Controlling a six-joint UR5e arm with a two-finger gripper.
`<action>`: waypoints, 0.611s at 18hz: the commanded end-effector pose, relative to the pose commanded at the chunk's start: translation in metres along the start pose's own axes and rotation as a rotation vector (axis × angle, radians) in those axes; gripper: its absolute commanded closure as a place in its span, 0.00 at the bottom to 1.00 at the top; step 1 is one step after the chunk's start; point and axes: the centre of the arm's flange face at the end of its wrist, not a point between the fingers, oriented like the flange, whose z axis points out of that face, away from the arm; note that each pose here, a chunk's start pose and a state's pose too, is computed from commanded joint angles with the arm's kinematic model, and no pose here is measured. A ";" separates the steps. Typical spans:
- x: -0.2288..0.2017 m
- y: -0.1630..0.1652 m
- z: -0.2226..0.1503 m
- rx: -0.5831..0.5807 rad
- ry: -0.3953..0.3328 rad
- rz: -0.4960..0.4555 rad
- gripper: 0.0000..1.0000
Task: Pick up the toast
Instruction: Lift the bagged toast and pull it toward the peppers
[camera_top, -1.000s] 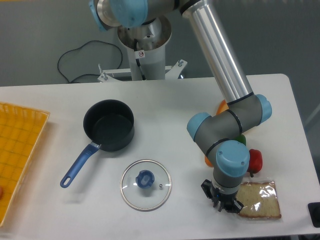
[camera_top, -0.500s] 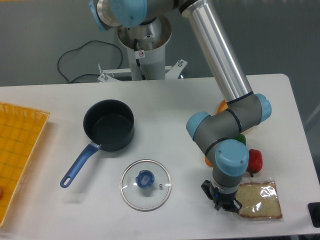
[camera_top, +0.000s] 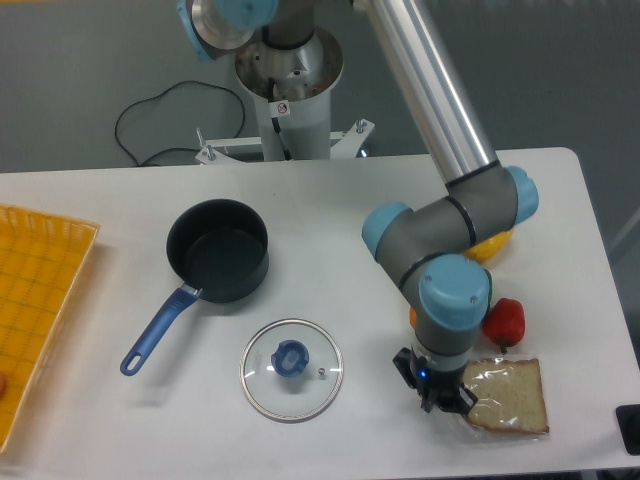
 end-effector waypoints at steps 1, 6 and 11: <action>0.004 0.001 -0.007 -0.001 0.003 0.000 1.00; 0.020 -0.005 -0.055 -0.010 0.030 0.009 1.00; 0.031 -0.009 -0.083 -0.010 0.035 0.017 1.00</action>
